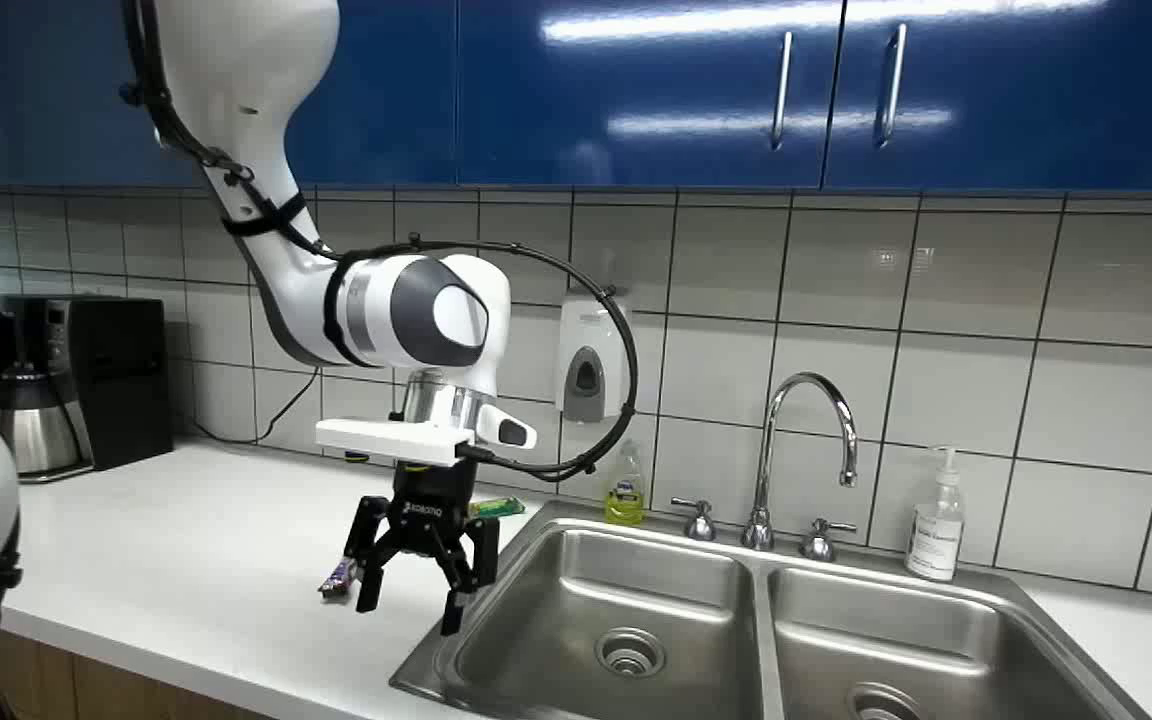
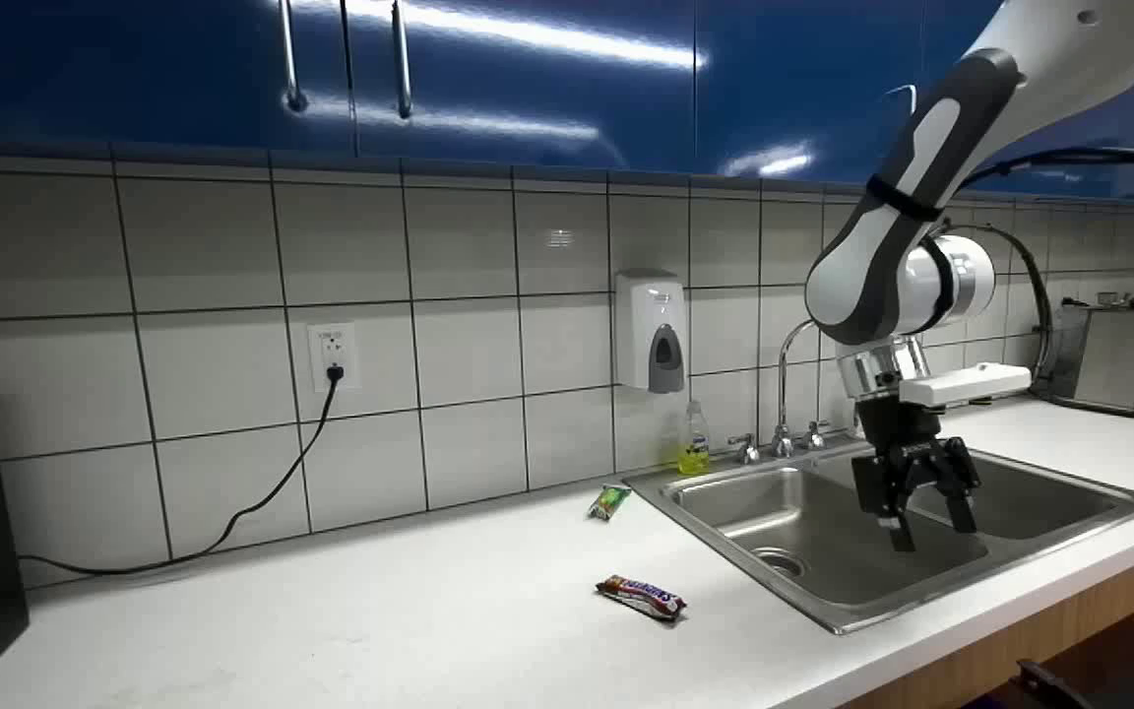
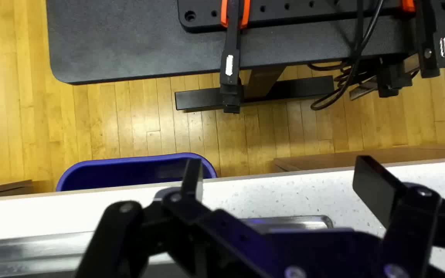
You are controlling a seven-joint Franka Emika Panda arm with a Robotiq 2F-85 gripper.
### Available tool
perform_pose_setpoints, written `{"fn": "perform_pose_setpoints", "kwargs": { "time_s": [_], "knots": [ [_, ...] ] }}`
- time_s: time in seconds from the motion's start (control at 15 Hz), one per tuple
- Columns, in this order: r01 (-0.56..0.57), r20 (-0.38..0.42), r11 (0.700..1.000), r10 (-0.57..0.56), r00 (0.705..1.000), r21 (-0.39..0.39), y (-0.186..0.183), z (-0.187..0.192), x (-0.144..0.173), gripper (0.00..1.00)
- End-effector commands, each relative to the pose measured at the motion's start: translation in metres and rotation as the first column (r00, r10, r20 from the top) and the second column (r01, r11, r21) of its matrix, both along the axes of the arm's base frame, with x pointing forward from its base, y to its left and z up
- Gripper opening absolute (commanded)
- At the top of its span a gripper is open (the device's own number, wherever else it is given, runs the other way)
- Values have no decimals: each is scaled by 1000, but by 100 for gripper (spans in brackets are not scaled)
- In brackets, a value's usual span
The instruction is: Pick up the pack of snacks and put it in the sink
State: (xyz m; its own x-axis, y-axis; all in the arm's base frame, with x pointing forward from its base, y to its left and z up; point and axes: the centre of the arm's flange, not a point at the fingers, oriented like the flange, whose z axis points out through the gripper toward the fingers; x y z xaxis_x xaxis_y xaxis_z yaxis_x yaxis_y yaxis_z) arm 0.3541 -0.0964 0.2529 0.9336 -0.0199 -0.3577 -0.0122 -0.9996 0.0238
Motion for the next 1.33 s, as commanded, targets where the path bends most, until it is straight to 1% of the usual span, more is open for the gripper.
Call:
{"fn": "perform_pose_setpoints", "kwargs": {
  "time_s": [0.0, 0.67, 0.93, 1.07, 1.27],
  "knots": [
    [0, -1, 1000, 0, 1000, 0, 0, 0, 0, 100],
    [0, -2, 1000, 0, 1000, 0, 0, -1, 0, 100],
    [-64, 56, 998, 63, 996, 20, 13, 1, 5, 100],
    [-102, 92, 995, 100, 991, 21, 22, 1, 9, 100],
    [-163, 121, 986, 158, 980, 32, 40, 1, 14, 100]
  ]
}}
